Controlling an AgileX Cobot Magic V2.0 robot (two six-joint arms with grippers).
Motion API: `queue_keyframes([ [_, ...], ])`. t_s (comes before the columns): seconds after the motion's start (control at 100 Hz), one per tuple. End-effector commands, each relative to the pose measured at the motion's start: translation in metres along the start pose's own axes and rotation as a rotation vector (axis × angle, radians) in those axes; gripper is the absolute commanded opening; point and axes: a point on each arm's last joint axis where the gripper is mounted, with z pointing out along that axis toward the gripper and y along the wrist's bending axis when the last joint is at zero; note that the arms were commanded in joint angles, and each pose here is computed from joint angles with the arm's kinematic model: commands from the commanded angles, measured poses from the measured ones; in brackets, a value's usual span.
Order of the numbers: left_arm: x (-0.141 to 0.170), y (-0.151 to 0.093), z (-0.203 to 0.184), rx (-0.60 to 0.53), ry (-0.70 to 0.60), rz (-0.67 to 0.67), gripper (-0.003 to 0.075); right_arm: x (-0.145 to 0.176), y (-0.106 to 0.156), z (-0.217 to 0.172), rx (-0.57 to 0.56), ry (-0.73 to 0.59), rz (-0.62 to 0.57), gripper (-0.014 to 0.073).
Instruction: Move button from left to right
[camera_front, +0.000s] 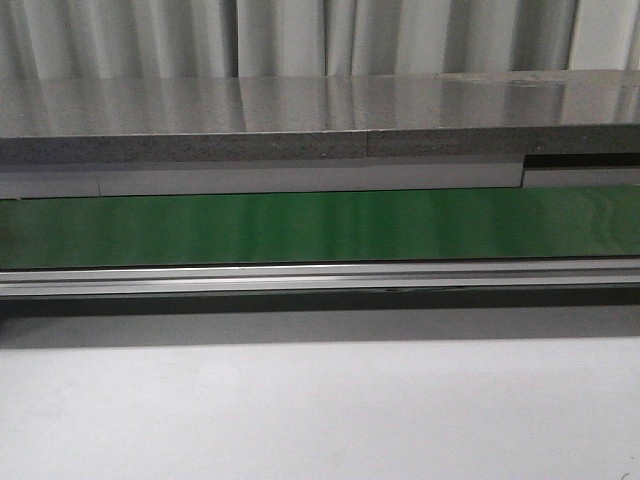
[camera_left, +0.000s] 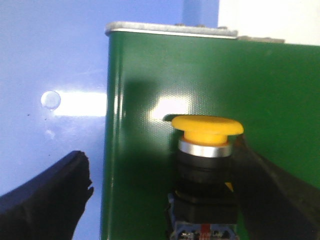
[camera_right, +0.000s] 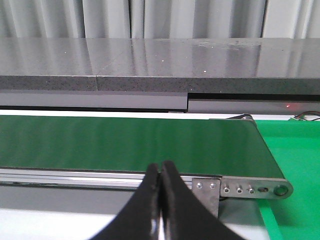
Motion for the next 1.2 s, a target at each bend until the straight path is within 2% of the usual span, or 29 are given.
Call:
queue_keyframes([
  [0.0,-0.010,-0.010,-0.040,0.027,-0.152,0.002,0.0557,-0.014,0.000,-0.003,0.006,-0.123,-0.016,-0.0068],
  [0.19,-0.009,-0.022,-0.075,0.072,-0.251,0.030,0.0557,-0.014,0.000,-0.003,0.006,-0.123,-0.016,-0.0068],
  [0.36,-0.002,-0.047,-0.111,0.081,-0.380,0.116,0.0556,-0.014,0.000,-0.003,0.006,-0.123,-0.016,-0.0068],
  [0.55,0.027,-0.082,-0.143,0.108,-0.558,0.206,0.0556,-0.014,0.000,-0.003,0.006,-0.123,-0.016,-0.0068],
  [0.67,0.054,-0.095,-0.161,0.119,-0.691,0.245,0.0556,-0.014,0.000,-0.003,0.006,-0.123,-0.016,-0.0068],
  [0.92,0.119,-0.088,-0.191,0.107,-0.933,0.240,0.0556,-0.014,0.000,-0.003,0.006,-0.123,-0.016,-0.0068],
  [1.19,0.189,-0.073,-0.190,0.089,-1.099,0.220,0.0556,-0.014,0.000,-0.003,0.006,-0.123,-0.016,-0.0068],
])
